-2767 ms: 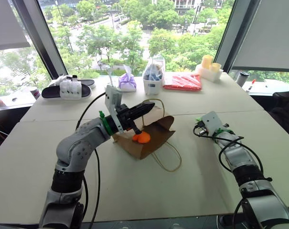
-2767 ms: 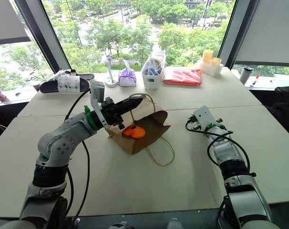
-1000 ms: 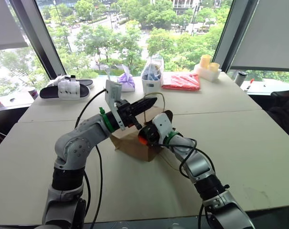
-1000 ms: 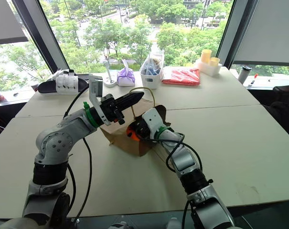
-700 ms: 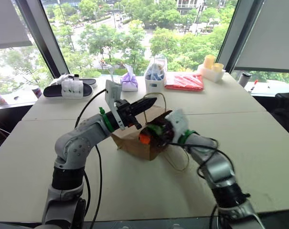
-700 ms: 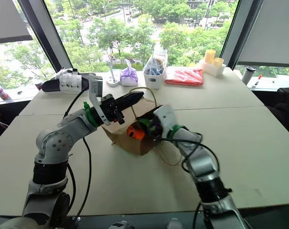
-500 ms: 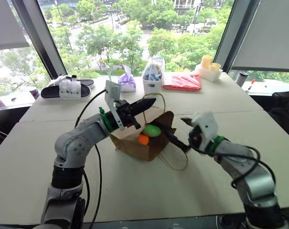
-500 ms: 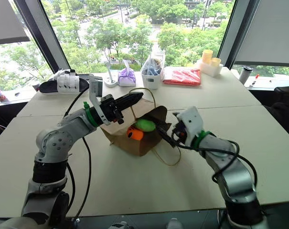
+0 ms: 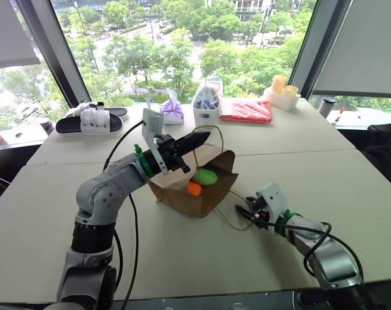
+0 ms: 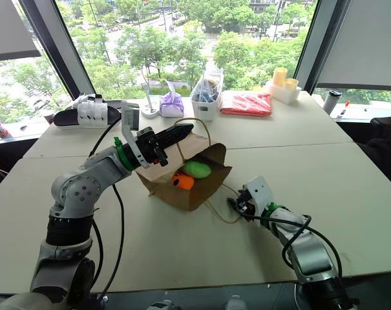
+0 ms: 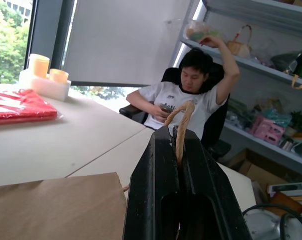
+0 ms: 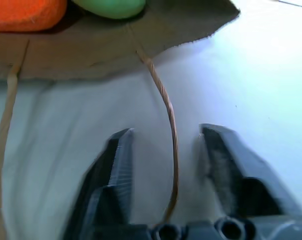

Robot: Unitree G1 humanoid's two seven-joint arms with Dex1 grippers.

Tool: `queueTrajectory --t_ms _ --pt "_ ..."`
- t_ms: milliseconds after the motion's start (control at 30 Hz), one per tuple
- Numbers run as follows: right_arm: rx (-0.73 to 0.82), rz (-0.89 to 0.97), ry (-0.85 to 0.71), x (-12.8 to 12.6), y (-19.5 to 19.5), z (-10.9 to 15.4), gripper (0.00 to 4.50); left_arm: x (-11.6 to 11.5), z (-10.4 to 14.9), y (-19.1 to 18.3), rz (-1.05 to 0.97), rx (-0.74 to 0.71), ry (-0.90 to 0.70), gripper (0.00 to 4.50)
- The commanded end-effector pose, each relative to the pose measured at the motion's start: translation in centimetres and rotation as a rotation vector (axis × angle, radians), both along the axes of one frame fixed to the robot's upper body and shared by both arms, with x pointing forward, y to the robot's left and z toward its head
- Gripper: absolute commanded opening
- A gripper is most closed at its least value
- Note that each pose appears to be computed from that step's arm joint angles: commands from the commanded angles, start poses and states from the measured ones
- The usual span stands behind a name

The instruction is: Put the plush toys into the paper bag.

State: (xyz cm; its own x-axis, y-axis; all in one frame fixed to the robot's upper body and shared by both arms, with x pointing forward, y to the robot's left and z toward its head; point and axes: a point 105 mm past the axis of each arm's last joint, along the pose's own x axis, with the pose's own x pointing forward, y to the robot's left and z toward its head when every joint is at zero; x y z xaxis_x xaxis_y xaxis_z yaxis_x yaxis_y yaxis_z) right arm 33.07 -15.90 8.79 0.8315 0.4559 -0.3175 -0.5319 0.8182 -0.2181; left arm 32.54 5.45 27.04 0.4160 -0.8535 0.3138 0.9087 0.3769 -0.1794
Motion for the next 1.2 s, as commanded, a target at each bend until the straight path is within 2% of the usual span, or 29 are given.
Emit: queueTrajectory --t_ms 33,67,133,400,533,700,900,1067,1167,1200 --pt "-0.016 -0.031 -0.014 0.5 -0.6 0.0 0.26 -0.5 1.6 0.3 0.014 -0.017 -0.072 0.00" --pt "-0.002 -0.029 -0.022 0.6 -0.5 0.5 0.03 -0.5 1.6 0.5 0.020 -0.019 -0.073 0.00" --pt "0.032 -0.022 -0.035 0.7 -0.2 1.5 0.03 -0.5 1.7 0.6 0.029 -0.021 -0.075 0.00" --pt "0.207 0.112 -0.227 0.8 0.9 13.6 0.03 1.0 3.9 2.0 0.086 -0.049 -0.113 0.00" --pt "0.241 0.131 -0.259 0.8 0.8 16.5 0.03 1.9 4.1 2.6 0.114 -0.081 -0.087 0.00" --pt "0.281 0.142 -0.273 1.0 0.9 17.9 0.03 2.6 3.5 2.9 0.138 -0.109 -0.046 0.00" --pt "0.240 0.107 -0.239 1.7 0.2 16.4 0.03 3.5 -0.2 2.8 0.178 -0.054 0.031 0.00" --pt "0.272 0.110 -0.249 2.0 0.7 16.8 0.03 4.0 -2.9 4.3 0.219 0.003 0.093 0.00" --pt "0.275 0.111 -0.262 2.4 1.2 16.9 0.03 4.2 -3.6 5.2 0.238 0.033 0.106 0.00" --pt "0.274 0.105 -0.274 2.5 1.2 17.1 0.29 4.1 -3.4 5.3 0.234 0.032 0.107 0.00"
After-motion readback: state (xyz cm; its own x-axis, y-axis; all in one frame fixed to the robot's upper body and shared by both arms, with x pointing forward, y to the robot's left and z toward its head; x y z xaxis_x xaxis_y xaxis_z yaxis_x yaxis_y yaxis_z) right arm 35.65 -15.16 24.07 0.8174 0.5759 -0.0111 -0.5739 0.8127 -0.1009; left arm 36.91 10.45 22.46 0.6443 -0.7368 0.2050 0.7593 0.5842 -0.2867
